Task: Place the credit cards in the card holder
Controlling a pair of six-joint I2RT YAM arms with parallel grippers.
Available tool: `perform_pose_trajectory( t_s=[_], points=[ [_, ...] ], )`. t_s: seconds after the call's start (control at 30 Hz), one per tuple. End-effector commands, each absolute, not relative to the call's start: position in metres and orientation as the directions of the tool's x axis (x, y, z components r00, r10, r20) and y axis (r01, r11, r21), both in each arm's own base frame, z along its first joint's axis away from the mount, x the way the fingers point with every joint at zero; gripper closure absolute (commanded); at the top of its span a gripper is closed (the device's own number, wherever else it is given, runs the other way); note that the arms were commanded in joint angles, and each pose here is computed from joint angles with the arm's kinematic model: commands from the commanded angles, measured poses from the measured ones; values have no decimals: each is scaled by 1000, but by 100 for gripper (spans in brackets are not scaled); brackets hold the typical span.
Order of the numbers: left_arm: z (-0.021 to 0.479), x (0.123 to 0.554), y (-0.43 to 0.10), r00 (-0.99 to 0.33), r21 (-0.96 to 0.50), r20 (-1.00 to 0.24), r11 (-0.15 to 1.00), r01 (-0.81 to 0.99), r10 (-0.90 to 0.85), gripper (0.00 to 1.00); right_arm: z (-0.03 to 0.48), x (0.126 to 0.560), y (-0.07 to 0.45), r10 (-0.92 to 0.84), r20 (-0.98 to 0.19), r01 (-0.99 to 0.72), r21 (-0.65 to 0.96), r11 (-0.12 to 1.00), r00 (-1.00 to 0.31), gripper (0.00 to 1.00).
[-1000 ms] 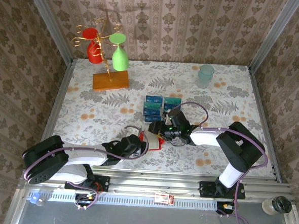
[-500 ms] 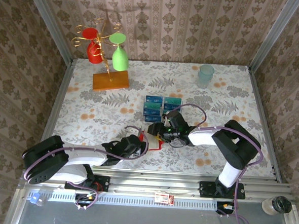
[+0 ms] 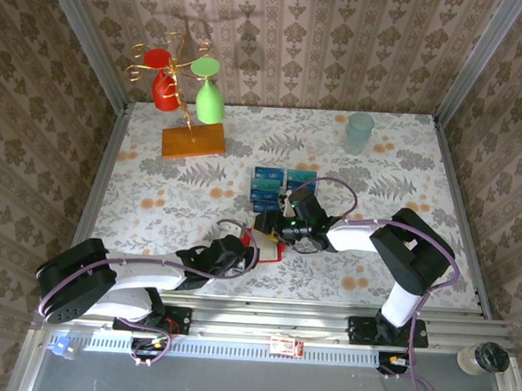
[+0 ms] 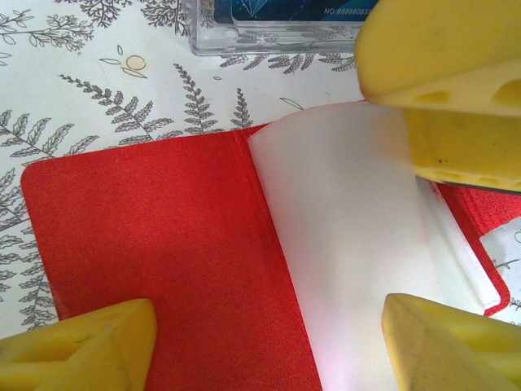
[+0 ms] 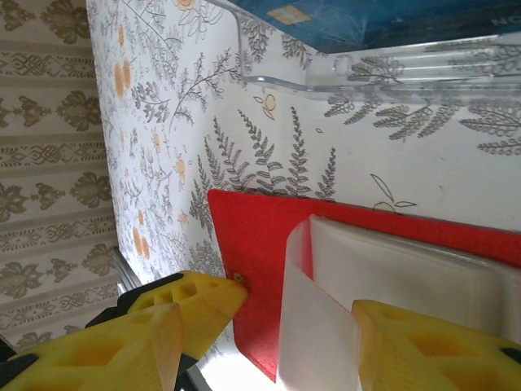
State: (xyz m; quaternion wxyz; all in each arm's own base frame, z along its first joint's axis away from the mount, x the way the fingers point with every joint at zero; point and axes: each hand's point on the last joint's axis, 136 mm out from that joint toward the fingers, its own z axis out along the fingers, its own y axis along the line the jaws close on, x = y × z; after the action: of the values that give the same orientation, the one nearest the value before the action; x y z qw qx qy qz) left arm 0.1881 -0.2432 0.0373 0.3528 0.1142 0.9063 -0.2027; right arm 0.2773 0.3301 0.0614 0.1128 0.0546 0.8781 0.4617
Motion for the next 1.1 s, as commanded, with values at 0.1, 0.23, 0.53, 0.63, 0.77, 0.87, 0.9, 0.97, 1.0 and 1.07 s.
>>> perform_pose_trajectory(
  t_s=[0.1, 0.23, 0.53, 0.63, 0.77, 0.87, 0.9, 0.97, 1.0, 1.07],
  points=[
    [52, 189, -238, -705, -290, -708, 892, 346, 43, 10, 74, 271, 341, 167, -151, -35, 835, 549, -974, 42],
    [75, 194, -227, -672, -298, -741, 899, 321, -6, 2, 80, 268, 345, 172, -154, -35, 836, 548, -973, 36],
    [103, 207, -169, -646, -387, -734, 911, 142, -211, 0, 93, 264, 361, 178, -166, -45, 839, 542, -970, 33],
    [104, 211, -153, -648, -406, -717, 910, 89, -256, 0, 96, 262, 369, 173, -172, -52, 838, 543, -970, 33],
    [108, 214, -142, -650, -414, -707, 908, 62, -278, 0, 96, 261, 380, 159, -171, -59, 839, 541, -972, 33],
    [107, 216, -139, -659, -415, -697, 908, 50, -282, 0, 91, 262, 386, 155, -161, -52, 838, 543, -975, 33],
    [108, 217, -138, -659, -418, -695, 907, 47, -286, 0, 90, 262, 389, 155, -159, -50, 838, 543, -975, 33],
    [109, 218, -137, -663, -421, -691, 906, 43, -289, 0, 85, 263, 391, 156, -152, -43, 837, 546, -976, 33],
    [109, 219, -137, -663, -423, -689, 905, 40, -293, 0, 82, 263, 393, 156, -149, -39, 834, 550, -977, 33],
    [110, 220, -136, -664, -426, -686, 904, 37, -296, 0, 75, 264, 394, 160, -142, -29, 829, 559, -977, 32]
  ],
)
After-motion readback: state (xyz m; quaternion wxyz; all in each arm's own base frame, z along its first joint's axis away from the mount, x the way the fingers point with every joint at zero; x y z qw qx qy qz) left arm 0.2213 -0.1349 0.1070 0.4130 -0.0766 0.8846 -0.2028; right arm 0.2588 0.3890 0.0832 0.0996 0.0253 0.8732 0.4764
